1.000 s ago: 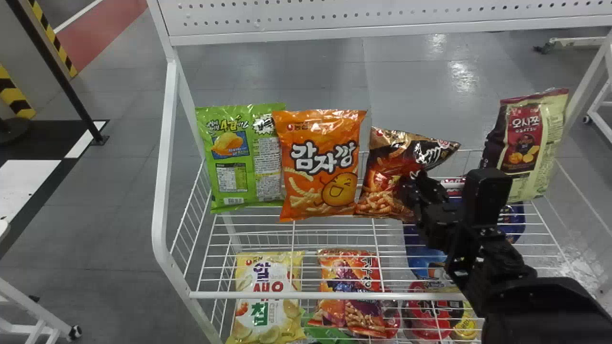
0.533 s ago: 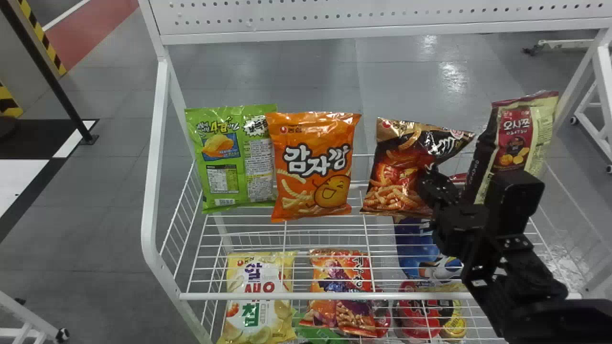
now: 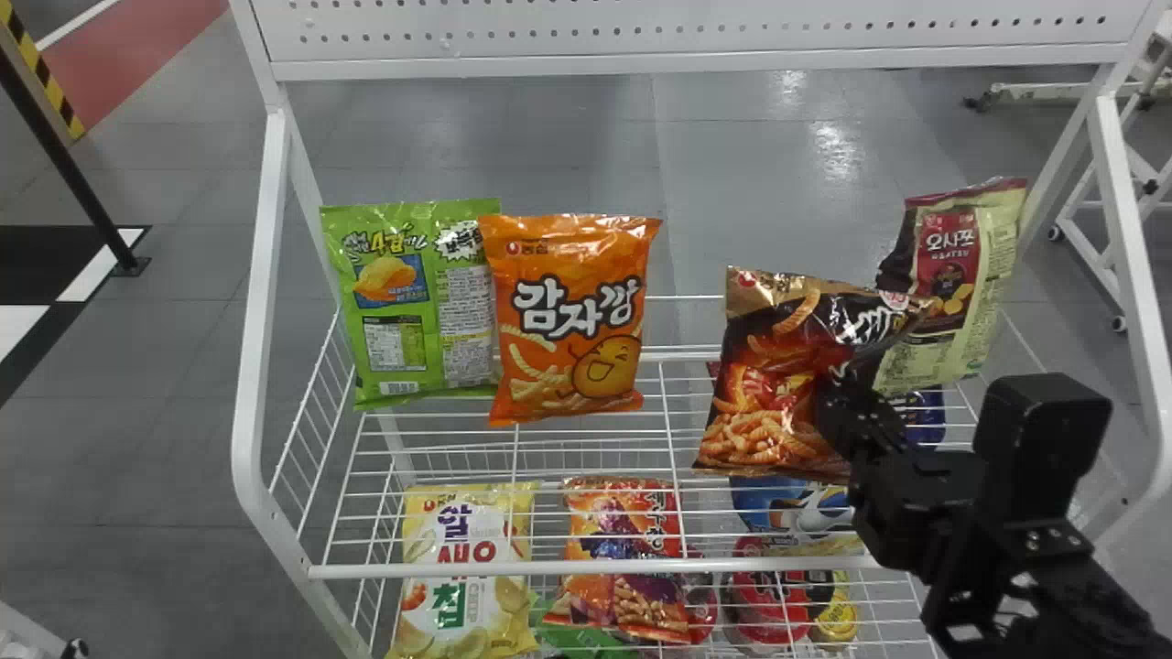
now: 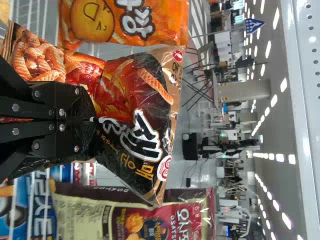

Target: Hold basket handle with left hand then pick spicy shrimp crackers with right hand and place into basket

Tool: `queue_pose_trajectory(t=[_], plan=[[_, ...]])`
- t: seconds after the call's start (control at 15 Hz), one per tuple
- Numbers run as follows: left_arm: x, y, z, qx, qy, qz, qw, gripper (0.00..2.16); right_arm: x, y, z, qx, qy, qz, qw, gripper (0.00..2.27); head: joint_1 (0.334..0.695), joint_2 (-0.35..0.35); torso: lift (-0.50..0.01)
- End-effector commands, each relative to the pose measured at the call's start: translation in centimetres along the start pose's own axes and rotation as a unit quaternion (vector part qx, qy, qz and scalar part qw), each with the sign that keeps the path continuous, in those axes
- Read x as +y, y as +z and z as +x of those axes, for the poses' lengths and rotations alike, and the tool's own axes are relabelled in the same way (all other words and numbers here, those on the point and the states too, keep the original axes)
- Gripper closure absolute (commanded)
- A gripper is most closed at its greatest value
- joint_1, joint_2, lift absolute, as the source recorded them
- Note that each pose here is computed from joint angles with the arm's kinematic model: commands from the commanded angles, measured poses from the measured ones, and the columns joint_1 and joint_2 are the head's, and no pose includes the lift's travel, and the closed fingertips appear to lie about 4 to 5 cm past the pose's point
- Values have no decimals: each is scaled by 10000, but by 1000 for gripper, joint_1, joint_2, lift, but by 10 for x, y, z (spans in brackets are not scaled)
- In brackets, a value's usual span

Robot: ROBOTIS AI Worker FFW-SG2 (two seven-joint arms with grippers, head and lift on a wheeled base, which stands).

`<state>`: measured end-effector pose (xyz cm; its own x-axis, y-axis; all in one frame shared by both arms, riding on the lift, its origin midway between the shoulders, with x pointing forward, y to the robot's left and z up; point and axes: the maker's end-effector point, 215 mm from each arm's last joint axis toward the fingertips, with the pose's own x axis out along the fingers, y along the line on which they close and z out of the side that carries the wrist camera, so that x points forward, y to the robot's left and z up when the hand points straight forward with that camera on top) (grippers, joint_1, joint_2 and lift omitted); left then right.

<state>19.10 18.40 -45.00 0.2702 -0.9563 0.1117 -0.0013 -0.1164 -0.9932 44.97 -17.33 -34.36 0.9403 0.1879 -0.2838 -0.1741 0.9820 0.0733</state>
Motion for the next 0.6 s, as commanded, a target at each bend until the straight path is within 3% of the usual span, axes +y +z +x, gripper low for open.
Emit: queue_pose_trajectory(t=[0.0, 0.33, 0.53], plan=[[-3, 1, 0, -6, -79, 2, 10000, 2145, -2, -13, -24, 251, -31, 46, 9997, 2047, 695, 20, -10], [-3, 0, 0, -13, -77, -26, 10000, 2145, -4, -71, -76, 1316, 231, 450, 9900, 2047, 695, 4, -10], [-3, 0, 0, -13, -77, -26, 10000, 2148, 2, -98, -118, 2125, 554, 974, 9707, 2047, 695, -6, -10]])
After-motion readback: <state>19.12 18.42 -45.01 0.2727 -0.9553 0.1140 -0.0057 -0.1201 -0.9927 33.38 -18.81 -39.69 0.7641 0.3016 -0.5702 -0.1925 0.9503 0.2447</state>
